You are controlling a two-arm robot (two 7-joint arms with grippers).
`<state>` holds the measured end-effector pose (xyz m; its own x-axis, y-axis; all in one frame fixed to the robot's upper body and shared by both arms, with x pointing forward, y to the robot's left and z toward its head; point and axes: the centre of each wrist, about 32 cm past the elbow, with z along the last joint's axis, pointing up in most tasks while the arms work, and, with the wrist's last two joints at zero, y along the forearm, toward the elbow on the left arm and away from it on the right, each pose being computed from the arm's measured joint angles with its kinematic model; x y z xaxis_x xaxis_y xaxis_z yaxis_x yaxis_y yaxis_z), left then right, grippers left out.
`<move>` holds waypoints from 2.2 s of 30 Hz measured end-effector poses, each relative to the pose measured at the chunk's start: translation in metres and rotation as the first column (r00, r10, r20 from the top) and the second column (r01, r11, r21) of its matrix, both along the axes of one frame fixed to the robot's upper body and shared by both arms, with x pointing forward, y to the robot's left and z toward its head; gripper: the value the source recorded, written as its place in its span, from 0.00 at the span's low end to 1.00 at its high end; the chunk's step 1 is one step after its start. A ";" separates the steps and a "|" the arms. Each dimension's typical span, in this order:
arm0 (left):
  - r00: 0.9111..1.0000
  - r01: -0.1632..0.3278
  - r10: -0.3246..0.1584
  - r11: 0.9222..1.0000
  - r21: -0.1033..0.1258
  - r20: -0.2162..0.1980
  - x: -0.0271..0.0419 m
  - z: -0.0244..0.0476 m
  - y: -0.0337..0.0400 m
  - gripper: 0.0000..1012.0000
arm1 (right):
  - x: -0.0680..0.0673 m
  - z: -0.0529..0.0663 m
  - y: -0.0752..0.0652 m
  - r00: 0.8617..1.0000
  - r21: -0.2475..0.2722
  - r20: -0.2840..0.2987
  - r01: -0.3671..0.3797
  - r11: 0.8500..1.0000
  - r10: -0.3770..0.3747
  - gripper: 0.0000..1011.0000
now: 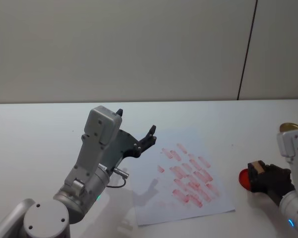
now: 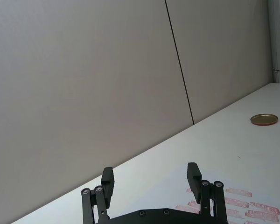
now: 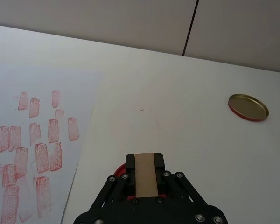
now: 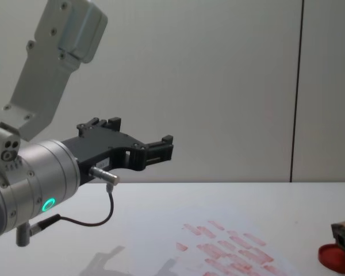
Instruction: Use the one hand to pick up the stamp and affix it onto the A4 paper.
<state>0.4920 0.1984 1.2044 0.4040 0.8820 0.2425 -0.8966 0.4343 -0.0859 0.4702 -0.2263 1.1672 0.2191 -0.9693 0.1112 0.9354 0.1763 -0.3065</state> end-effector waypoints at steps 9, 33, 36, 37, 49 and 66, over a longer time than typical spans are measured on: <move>1.000 0.000 0.000 1.000 0.000 0.000 0.0000 0.0000 0.0000 0.98 | 0.002 0.004 0.004 0.999 0.018 0.036 -0.022 1.000 0.022 0.22; 1.000 0.000 0.000 1.000 0.000 0.000 0.0000 0.0000 0.0000 0.98 | 0.046 -0.004 0.040 0.980 0.081 0.086 -0.184 0.980 0.177 0.22; 1.000 0.000 0.000 1.000 0.000 0.000 0.0000 0.0000 0.0000 0.98 | 0.052 -0.006 0.043 0.980 0.081 0.075 -0.188 0.979 0.183 0.22; 1.000 0.000 0.000 1.000 0.000 0.000 0.0000 0.0000 0.0000 0.98 | 0.054 -0.007 0.045 0.980 0.082 0.069 -0.189 0.978 0.184 0.22; 1.000 0.000 0.000 1.000 0.000 0.000 0.0000 0.0000 0.0000 0.98 | 0.069 -0.017 0.052 0.978 0.104 0.021 -0.207 0.973 0.206 0.22; 1.000 0.000 0.000 1.000 0.000 0.000 0.0000 0.0000 0.0000 0.98 | 0.077 -0.019 0.060 0.973 0.093 -0.029 -0.226 0.970 0.230 0.22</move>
<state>0.4920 0.1984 1.2044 0.4040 0.8820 0.2425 -0.8967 0.4343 -0.0859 0.5471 -0.1666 1.1486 0.4379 -0.8989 0.0139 0.8550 0.4116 -0.3155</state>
